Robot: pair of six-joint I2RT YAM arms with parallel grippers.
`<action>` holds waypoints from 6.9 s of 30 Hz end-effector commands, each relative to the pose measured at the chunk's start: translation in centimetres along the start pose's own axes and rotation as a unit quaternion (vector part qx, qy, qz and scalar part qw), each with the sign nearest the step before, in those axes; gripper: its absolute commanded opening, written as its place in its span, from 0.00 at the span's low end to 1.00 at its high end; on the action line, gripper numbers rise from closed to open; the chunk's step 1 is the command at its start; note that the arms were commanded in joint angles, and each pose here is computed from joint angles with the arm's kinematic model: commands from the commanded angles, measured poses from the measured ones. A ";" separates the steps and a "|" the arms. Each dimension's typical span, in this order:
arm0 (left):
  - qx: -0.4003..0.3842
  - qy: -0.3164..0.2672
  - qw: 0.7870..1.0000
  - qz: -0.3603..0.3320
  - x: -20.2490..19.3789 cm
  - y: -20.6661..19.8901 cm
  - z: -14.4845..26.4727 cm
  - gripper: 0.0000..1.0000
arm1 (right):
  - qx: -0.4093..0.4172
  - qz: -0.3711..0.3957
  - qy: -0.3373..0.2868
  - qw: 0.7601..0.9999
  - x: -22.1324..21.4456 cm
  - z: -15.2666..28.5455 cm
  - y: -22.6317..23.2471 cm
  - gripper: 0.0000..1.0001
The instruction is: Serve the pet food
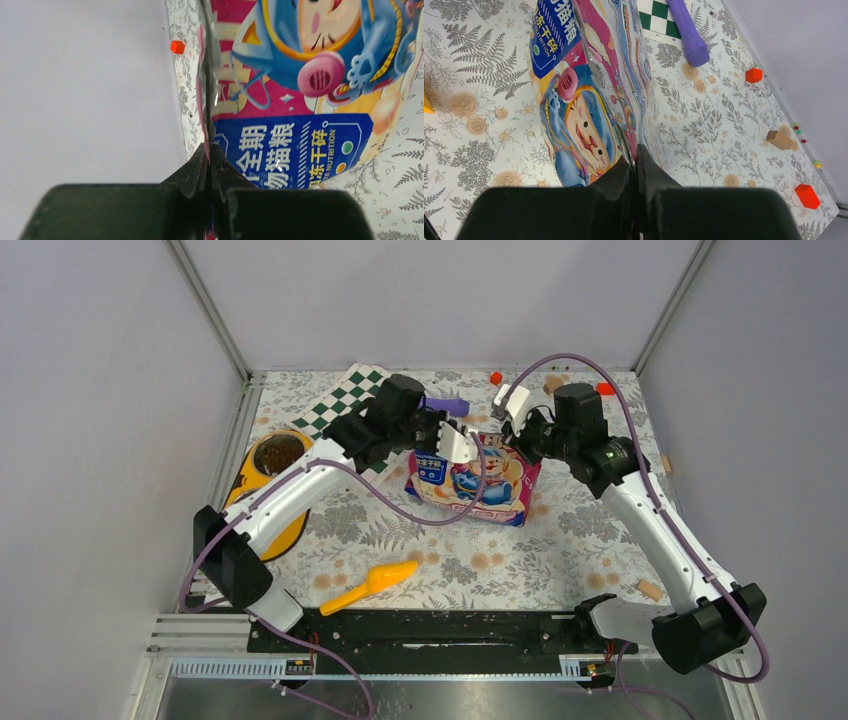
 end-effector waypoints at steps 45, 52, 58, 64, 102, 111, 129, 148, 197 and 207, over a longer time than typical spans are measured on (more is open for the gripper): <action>0.007 0.009 0.994 0.111 -4.6 -1.9 7.5 0.24 | 0.069 -0.034 -0.060 0.995 2.8 4.1 -0.8 0.48; 0.022 -0.002 0.995 0.094 -3.1 -0.1 6.7 0.28 | 0.076 -0.001 -0.044 0.996 3.7 1.1 0.0 0.59; 0.057 0.032 0.994 0.085 -3.3 0.5 8.2 0.32 | 0.073 0.015 -0.033 0.997 4.5 -1.9 -0.3 0.62; 0.083 0.020 0.993 0.081 -2.4 0.3 10.9 0.33 | 0.091 0.020 -0.043 0.995 5.3 -3.0 -0.4 0.41; -0.067 -0.225 0.967 0.096 1.5 0.0 0.3 0.01 | 0.147 0.040 -0.058 0.987 6.8 -1.8 1.0 0.00; -0.027 -0.150 0.981 0.117 -1.7 -0.1 2.6 0.00 | 0.088 0.047 0.083 0.992 3.8 2.1 1.0 0.00; -0.004 -0.051 0.988 0.147 -7.3 -2.3 5.8 0.00 | -0.072 0.056 0.181 0.979 -0.8 7.4 -1.1 0.05; 0.017 -0.010 0.987 0.158 -8.9 -2.5 9.1 0.00 | -0.089 0.066 0.197 0.974 -1.6 7.7 -1.0 0.06; -0.014 -0.305 0.946 0.107 7.6 -1.0 -3.1 0.45 | 0.044 0.025 0.077 0.996 1.8 3.3 1.7 0.45; -0.003 -0.240 0.968 0.072 5.2 -1.9 -2.7 0.00 | 0.036 0.021 0.096 0.994 1.3 2.8 1.4 0.15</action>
Point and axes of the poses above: each gripper's point midway between its finger pads, its own z axis back along the fingers, its own y axis along the line the jaws close on, x = y × z, the point moved 9 cm from there along z, back along the fingers, and after that the axes turned 1 degree about z, right-handed, at the moved point
